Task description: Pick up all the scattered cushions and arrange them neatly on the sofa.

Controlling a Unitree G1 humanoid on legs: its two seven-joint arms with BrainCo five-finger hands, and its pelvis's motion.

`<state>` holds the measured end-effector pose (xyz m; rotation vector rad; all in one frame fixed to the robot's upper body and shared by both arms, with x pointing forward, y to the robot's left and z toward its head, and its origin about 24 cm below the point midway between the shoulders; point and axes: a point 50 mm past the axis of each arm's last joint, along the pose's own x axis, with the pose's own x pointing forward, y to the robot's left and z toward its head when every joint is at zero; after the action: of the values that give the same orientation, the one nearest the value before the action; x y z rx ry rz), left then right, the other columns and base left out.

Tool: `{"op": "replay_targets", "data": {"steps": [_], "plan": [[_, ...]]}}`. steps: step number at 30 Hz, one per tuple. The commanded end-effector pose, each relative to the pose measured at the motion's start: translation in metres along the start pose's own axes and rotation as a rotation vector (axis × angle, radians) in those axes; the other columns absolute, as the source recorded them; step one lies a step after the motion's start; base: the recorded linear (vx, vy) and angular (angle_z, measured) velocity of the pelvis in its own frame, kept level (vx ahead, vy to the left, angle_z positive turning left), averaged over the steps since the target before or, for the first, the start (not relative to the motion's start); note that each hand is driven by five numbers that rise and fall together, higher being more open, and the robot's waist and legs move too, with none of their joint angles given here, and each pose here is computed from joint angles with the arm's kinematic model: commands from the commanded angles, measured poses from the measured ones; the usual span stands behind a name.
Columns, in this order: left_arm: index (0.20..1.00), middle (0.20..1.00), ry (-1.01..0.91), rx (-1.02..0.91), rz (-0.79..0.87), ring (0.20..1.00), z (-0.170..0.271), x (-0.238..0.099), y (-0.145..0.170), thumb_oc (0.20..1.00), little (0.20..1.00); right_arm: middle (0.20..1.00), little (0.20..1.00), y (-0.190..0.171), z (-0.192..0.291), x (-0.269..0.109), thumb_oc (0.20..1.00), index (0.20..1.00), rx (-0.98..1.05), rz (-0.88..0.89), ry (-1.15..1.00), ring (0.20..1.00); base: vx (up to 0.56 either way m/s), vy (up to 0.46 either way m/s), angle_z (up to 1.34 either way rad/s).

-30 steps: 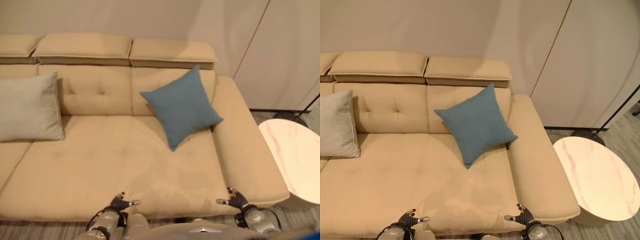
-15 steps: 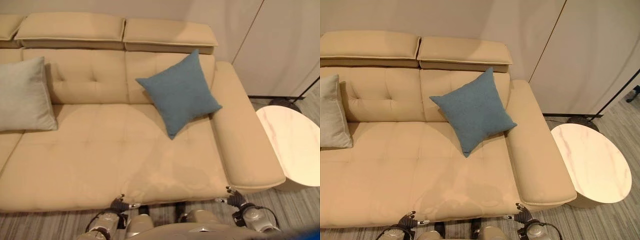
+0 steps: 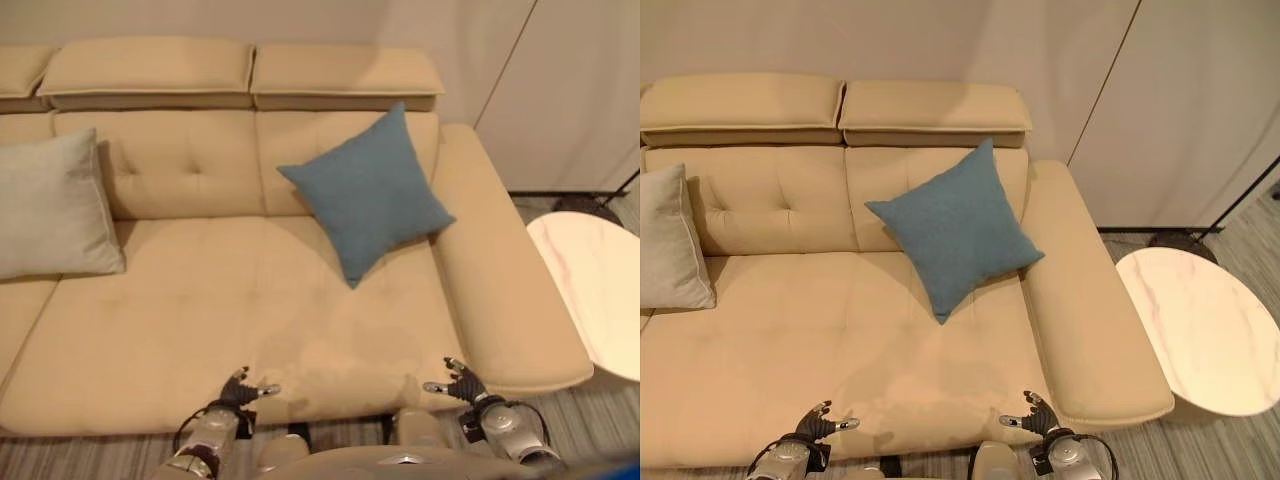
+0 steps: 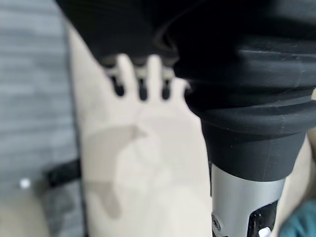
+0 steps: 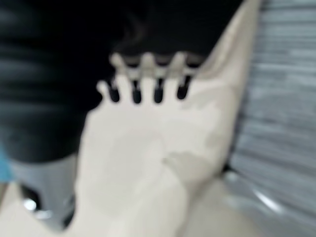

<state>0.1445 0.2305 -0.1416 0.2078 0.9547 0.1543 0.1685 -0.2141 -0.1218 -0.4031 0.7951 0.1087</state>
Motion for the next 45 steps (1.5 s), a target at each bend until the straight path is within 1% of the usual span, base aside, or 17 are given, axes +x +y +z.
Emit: {"op": "replay_targets", "data": {"steps": [1,6,14,19,20,21,22,23,24,26,29,30,34,38,39,40,45], "plan": [[1.000,1.000,-0.146,-0.034,0.060,1.000,0.034,0.003,0.016,1.000,1.000,1.000,1.000,-0.010,0.035,0.002,1.000,1.000,-0.030,-0.038,-0.172,1.000,-0.03,-0.086,0.03],[1.000,1.000,-0.247,-0.098,0.060,1.000,0.056,0.002,0.015,1.000,1.000,1.000,1.000,-0.032,0.066,-0.004,1.000,1.000,-0.052,-0.094,-0.321,1.000,-0.06,-0.070,0.10],[1.000,1.000,-0.419,-0.173,0.048,1.000,0.096,-0.005,0.016,1.000,1.000,1.000,1.000,-0.052,0.099,-0.009,1.000,1.000,-0.113,-0.158,-0.447,1.000,-0.05,-0.036,0.03],[1.000,1.000,-0.569,-0.290,0.077,1.000,0.145,-0.011,0.015,1.000,1.000,1.000,1.000,-0.072,0.144,-0.010,1.000,1.000,-0.118,-0.253,-0.571,1.000,-0.12,-0.020,0.05],[1.000,1.000,-0.570,-0.291,0.077,1.000,0.146,-0.011,0.015,1.000,1.000,1.000,1.000,-0.072,0.144,-0.010,1.000,1.000,-0.118,-0.253,-0.572,1.000,-0.17,-0.026,0.19],[1.000,1.000,-0.644,-0.344,0.057,1.000,0.170,-0.017,0.011,1.000,1.000,1.000,1.000,-0.080,0.166,-0.012,1.000,1.000,-0.126,-0.278,-0.623,1.000,-0.11,-0.015,0.16],[1.000,1.000,-0.645,-0.345,0.057,1.000,0.170,-0.017,0.011,1.000,1.000,1.000,1.000,-0.080,0.166,-0.012,1.000,1.000,-0.127,-0.279,-0.624,1.000,-0.20,-0.034,0.12],[1.000,1.000,-0.718,-0.386,0.043,1.000,0.196,-0.023,0.010,1.000,1.000,1.000,1.000,-0.090,0.191,-0.016,1.000,1.000,-0.129,-0.320,-0.689,1.000,-0.09,-0.019,0.03],[1.000,1.000,-0.719,-0.387,0.043,1.000,0.196,-0.024,0.010,1.000,1.000,1.000,1.000,-0.090,0.192,-0.016,1.000,1.000,-0.129,-0.320,-0.690,1.000,-0.12,-0.033,0.14],[1.000,1.000,-0.824,-0.420,0.055,1.000,0.233,-0.035,0.016,1.000,1.000,1.000,1.000,-0.107,0.228,-0.025,1.000,1.000,-0.142,-0.388,-0.771,1.000,-0.08,-0.041,0.24],[1.000,1.000,-0.868,-0.440,0.053,1.000,0.251,-0.041,0.018,1.000,1.000,1.000,1.000,-0.116,0.251,-0.031,1.000,1.000,-0.157,-0.422,-0.817,1.000,-0.04,-0.031,0.07],[1.000,1.000,-0.928,-0.438,0.055,1.000,0.273,-0.050,0.020,1.000,1.000,1.000,1.000,-0.129,0.278,-0.041,1.000,1.000,-0.182,-0.473,-0.868,1.000,-0.02,-0.037,0.04],[1.000,1.000,-0.965,-0.430,0.065,1.000,0.295,-0.057,0.023,1.000,1.000,1.000,1.000,-0.143,0.303,-0.050,1.000,1.000,-0.221,-0.550,-0.891,1.000,0.00,-0.033,0.04],[1.000,1.000,-1.042,-0.433,0.053,1.000,0.330,-0.075,0.020,1.000,1.000,1.000,1.000,-0.176,0.339,-0.077,1.000,1.000,-0.252,-0.733,-0.932,1.000,0.01,-0.034,0.07],[1.000,1.000,-1.042,-0.433,0.053,1.000,0.330,-0.075,0.020,1.000,1.000,1.000,1.000,-0.176,0.339,-0.077,1.000,1.000,-0.252,-0.734,-0.932,1.000,-0.02,-0.024,0.05],[1.000,1.000,-1.074,-0.449,0.033,1.000,0.345,-0.083,0.014,1.000,1.000,1.000,1.000,-0.189,0.352,-0.089,1.000,1.000,-0.217,-0.799,-0.951,1.000,-0.02,-0.020,0.05],[1.000,1.000,-1.112,-0.482,-0.032,1.000,0.365,-0.098,-0.003,1.000,1.000,1.000,1.000,-0.206,0.375,-0.108,1.000,1.000,-0.176,-0.863,-0.972,1.000,-0.01,-0.020,0.08]]}}
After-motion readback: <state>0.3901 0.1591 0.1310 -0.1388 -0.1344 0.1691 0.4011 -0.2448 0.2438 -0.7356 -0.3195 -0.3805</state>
